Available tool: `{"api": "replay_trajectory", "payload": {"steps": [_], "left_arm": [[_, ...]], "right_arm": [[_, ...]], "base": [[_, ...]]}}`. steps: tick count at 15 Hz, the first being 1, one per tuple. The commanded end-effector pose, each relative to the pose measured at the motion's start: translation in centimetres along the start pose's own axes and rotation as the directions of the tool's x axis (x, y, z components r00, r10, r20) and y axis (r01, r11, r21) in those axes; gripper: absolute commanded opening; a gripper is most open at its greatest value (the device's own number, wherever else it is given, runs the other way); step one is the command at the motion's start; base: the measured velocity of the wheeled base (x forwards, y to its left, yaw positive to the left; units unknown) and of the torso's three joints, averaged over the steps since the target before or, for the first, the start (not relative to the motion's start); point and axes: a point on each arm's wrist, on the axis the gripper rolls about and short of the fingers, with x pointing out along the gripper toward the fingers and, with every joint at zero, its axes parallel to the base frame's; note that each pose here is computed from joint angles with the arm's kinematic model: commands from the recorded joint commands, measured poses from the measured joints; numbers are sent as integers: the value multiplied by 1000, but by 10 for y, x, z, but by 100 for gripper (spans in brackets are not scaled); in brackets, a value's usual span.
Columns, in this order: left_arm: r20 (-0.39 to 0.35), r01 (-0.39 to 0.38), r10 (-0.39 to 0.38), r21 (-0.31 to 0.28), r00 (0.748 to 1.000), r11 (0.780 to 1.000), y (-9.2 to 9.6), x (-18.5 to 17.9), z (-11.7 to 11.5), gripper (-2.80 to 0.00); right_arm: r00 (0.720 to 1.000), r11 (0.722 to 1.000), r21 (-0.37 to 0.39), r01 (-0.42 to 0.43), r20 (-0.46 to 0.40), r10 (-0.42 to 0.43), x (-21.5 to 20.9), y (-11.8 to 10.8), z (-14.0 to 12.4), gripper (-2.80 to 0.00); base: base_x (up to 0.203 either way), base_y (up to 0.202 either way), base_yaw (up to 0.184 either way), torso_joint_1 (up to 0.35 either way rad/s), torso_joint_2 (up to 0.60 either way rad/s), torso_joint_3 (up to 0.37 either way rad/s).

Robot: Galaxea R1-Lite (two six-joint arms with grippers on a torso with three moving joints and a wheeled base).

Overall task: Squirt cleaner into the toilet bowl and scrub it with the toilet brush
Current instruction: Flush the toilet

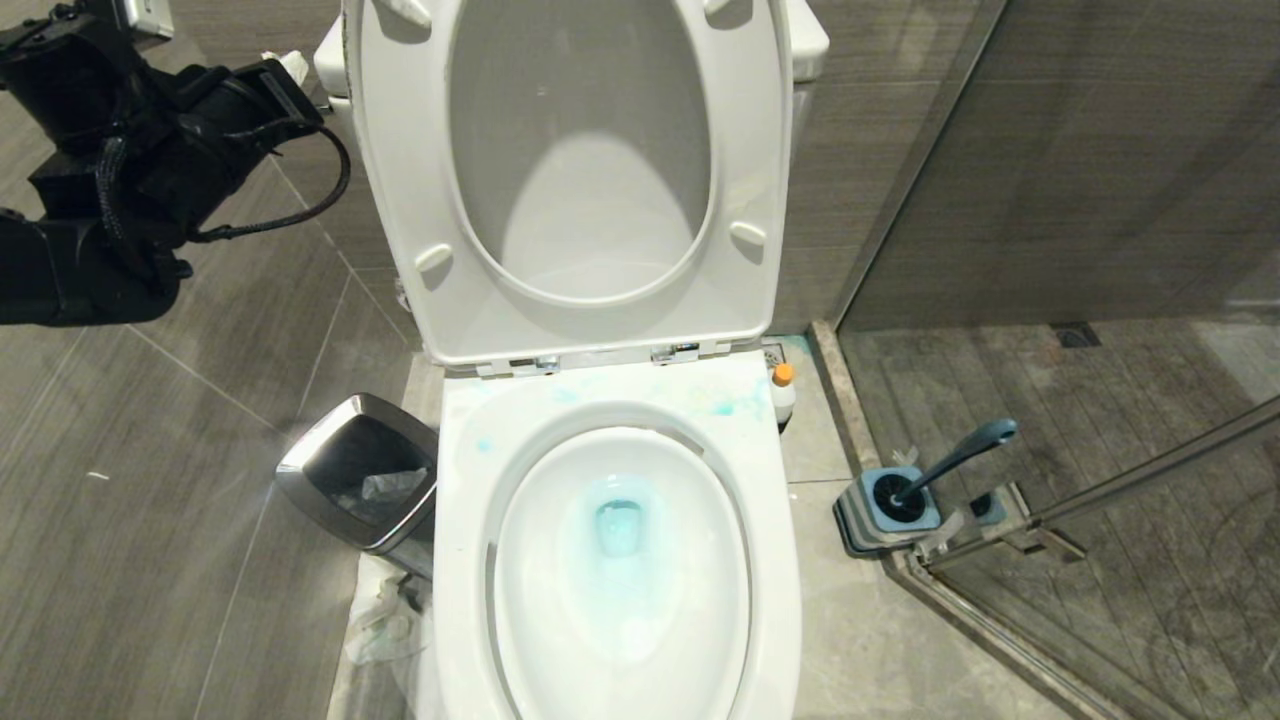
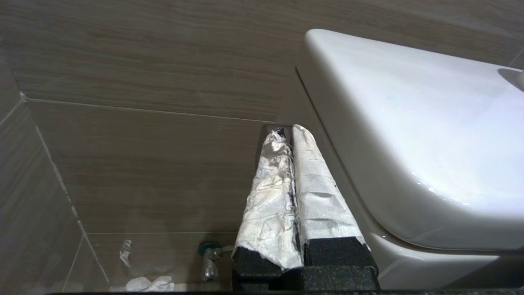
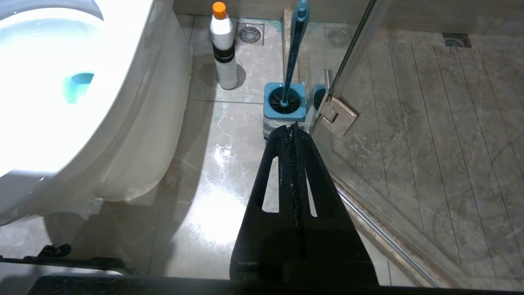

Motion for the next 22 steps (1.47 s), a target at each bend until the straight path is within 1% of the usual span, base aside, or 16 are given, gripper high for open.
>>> {"api": "replay_trajectory", "payload": {"steps": [1, 4, 9, 14, 18, 22], "left_arm": [[2, 7, -7, -6, 1000, 1000, -2, 1, -1, -280], [-15, 4, -4, -9, 1000, 1000, 0, 2, -9, -280], [-78, -5, 4, -17, 997, 1000, 5, 4, -33, -280], [-141, -16, 13, -21, 990, 1000, 11, 7, -63, -280], [-192, -9, 2, -31, 981, 999, 7, 9, -83, -280], [-212, 6, -12, -27, 977, 1000, 0, 11, -93, -280]], "right_arm": [[1000, 1000, 0, 0, -1, 0, 0, 0, 0, -280], [1000, 1000, 0, 0, -1, 0, 0, 0, 0, -280], [1000, 1000, 0, 0, -1, 0, 0, 0, 0, -280], [1000, 1000, 0, 0, -1, 0, 0, 0, 0, -280], [1000, 1000, 0, 0, -1, 0, 0, 0, 0, -280], [1000, 1000, 0, 0, -1, 0, 0, 0, 0, -280]], "base": [[0, 0, 0, 0, 0, 0], [0, 0, 0, 0, 0, 0], [0, 0, 0, 0, 0, 0], [0, 0, 0, 0, 0, 0], [0, 0, 0, 0, 0, 0], [0, 0, 0, 0, 0, 0]]}}
